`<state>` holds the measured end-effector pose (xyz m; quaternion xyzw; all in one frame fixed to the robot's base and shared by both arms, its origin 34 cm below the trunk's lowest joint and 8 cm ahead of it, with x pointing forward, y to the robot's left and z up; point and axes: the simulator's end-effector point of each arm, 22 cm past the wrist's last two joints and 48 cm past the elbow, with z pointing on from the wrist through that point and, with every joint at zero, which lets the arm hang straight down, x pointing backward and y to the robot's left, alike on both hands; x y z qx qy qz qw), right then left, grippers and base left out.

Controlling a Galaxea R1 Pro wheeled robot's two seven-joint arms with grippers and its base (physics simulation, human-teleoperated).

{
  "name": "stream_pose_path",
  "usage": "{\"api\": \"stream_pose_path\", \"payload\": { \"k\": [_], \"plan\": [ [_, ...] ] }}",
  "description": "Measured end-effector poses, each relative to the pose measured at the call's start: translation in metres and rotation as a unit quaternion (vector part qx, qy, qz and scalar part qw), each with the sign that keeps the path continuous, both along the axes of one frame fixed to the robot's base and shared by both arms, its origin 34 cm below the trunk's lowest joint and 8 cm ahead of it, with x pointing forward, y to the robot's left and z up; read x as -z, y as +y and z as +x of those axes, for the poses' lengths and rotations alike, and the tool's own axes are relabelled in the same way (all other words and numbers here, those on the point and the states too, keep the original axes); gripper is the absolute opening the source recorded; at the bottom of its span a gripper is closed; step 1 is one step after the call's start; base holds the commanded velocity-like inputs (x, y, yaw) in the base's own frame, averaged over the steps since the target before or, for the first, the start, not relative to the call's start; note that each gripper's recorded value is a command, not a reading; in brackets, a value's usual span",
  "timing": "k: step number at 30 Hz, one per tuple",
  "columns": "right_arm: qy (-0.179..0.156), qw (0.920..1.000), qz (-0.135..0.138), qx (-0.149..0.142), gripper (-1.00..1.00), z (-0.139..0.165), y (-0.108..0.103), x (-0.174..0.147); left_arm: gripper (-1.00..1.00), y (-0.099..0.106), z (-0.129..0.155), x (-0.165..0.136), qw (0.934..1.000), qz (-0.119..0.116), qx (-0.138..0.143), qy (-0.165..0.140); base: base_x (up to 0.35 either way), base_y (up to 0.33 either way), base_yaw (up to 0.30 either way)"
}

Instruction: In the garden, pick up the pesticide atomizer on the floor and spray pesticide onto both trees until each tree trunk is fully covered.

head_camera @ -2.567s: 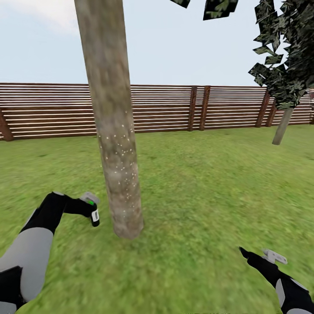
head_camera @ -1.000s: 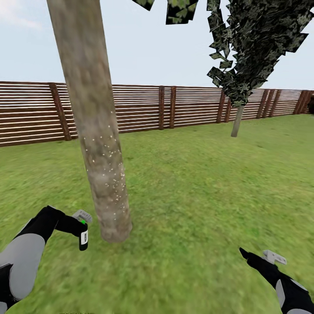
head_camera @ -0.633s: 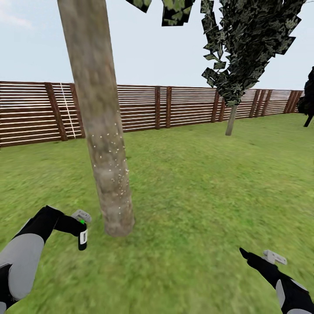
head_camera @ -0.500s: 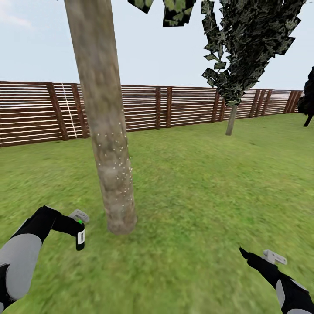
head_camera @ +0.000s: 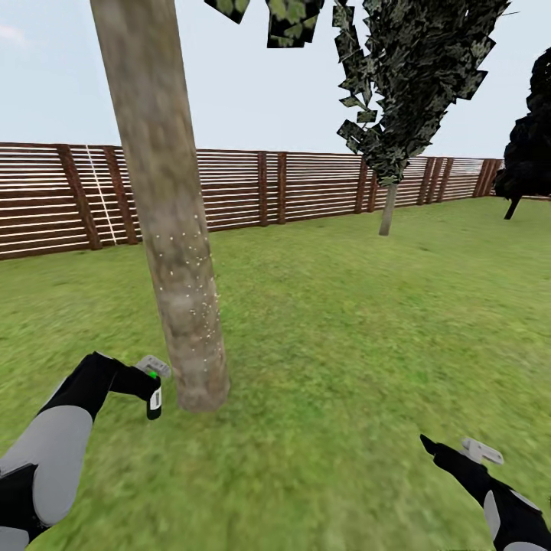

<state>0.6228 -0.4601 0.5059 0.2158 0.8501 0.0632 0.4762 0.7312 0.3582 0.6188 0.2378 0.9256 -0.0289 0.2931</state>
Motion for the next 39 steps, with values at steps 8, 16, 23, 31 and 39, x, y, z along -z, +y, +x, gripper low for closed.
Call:
{"api": "stream_pose_path", "payload": {
  "k": [8,16,23,31,39],
  "plan": [
    [0.000,1.0000,0.000,0.000,1.00,0.000,0.000,0.000,-1.00,0.003,-0.017,0.005,0.9955,-0.014,-0.060,0.073,0.000,0.000,-0.002],
    [0.000,1.0000,0.000,0.000,1.00,0.000,0.000,0.000,-1.00,-0.029,-0.006,-0.057,0.9979,-0.008,-0.004,0.064,0.000,0.000,0.000],
    [0.000,1.0000,0.000,0.000,1.00,0.000,0.000,0.000,-1.00,-0.028,0.013,-0.092,0.9993,-0.009,-0.009,0.035,0.000,0.000,0.000],
    [0.000,1.0000,0.000,0.000,1.00,0.000,0.000,0.000,-1.00,-0.040,0.030,-0.141,0.9991,-0.040,-0.005,0.015,0.000,0.000,0.000],
    [0.000,1.0000,0.000,0.000,1.00,0.000,0.000,0.000,-1.00,-0.033,0.038,-0.188,0.9998,-0.013,0.005,0.012,0.000,0.000,0.000]
  ]
}}
